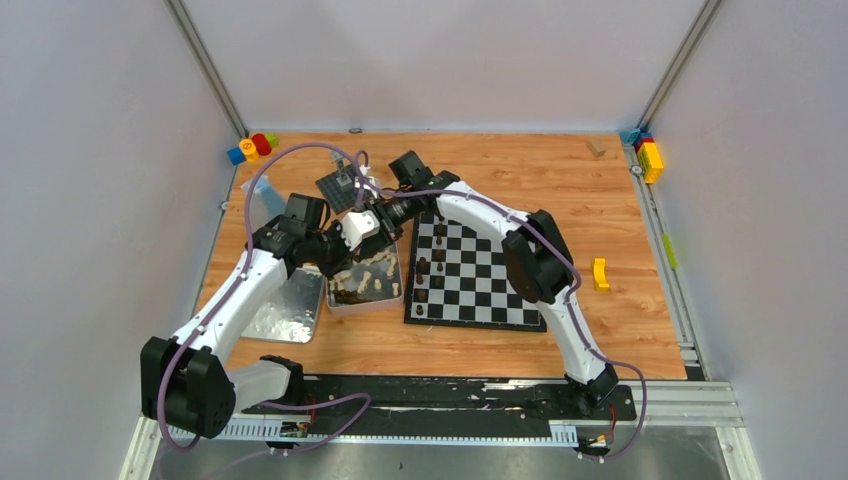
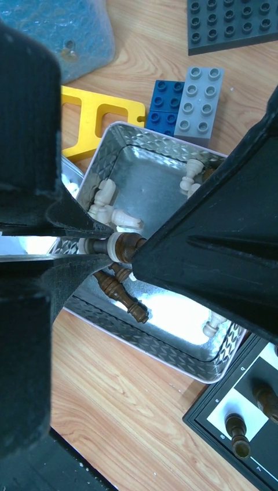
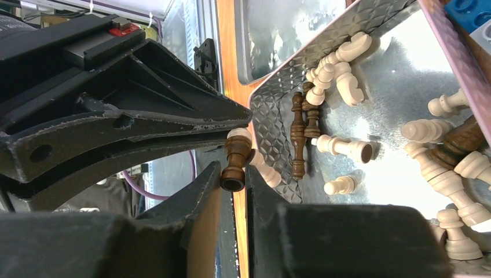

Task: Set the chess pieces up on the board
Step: Pick up the chess piece from the storage box.

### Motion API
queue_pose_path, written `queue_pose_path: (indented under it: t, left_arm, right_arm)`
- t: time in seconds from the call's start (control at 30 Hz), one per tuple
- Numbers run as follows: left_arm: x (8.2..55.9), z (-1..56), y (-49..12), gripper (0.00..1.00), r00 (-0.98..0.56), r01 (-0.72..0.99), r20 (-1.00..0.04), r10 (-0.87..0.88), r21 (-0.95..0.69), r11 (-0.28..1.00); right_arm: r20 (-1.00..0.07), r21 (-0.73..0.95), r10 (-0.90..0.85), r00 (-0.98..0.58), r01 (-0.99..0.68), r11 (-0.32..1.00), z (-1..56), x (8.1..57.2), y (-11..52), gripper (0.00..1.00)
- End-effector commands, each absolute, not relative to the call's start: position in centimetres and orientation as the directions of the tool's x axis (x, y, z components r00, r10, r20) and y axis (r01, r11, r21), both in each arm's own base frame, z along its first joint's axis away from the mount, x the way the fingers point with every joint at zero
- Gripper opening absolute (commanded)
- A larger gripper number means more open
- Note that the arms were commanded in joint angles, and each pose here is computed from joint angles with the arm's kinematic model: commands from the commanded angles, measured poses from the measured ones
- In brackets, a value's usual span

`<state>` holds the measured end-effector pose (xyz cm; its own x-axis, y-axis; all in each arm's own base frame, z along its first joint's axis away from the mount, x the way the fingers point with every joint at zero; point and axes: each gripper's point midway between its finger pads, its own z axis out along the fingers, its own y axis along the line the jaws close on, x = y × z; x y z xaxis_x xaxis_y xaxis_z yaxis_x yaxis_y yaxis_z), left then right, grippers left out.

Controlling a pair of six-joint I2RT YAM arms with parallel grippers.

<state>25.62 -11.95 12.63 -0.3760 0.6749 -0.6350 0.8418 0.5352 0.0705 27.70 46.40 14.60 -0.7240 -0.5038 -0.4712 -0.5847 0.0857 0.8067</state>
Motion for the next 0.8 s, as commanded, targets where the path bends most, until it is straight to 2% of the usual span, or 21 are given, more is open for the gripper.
queue_pose_path:
  t: [0.0,0.23,0.47,0.6,0.67,0.77]
  left_arm:
    - [25.7,12.9,-12.2,0.0,-0.365,0.839,-0.659,0.657,0.072,0.539]
    - [26.1,11.2,-10.9,0.0,-0.377,0.827,-0.608,0.699,0.118,0.549]
    - [26.6,9.1,-9.7,0.01,-0.411,0.812,-0.569,0.713,0.127,0.57]
    - [26.9,9.2,-9.7,0.14,-0.415,0.802,-0.583,0.698,0.128,0.584]
    - [27.0,9.5,-9.8,0.22,-0.414,0.796,-0.594,0.69,0.132,0.591]
    - [27.1,10.1,-10.0,0.32,-0.412,0.79,-0.613,0.674,0.129,0.6]
  right_arm:
    - [-0.543,0.779,-0.484,-0.686,-0.626,0.014,16.9,28.0,47.3,0.16]
    - [-0.563,0.764,-0.461,-0.686,-0.644,0.026,17.5,29.1,46.8,0.01]
    - [-0.565,0.758,-0.436,-0.701,-0.649,0.062,17.8,30.4,46.0,0.0]
    - [-0.549,0.705,-0.409,-0.729,-0.667,0.242,15.3,32.4,45.8,0.0]
    - [-0.545,0.699,-0.419,-0.726,-0.67,0.251,14.8,32.4,45.7,0.0]
    - [-0.519,0.742,-0.438,-0.734,-0.641,0.197,14.9,31.4,45.8,0.0]
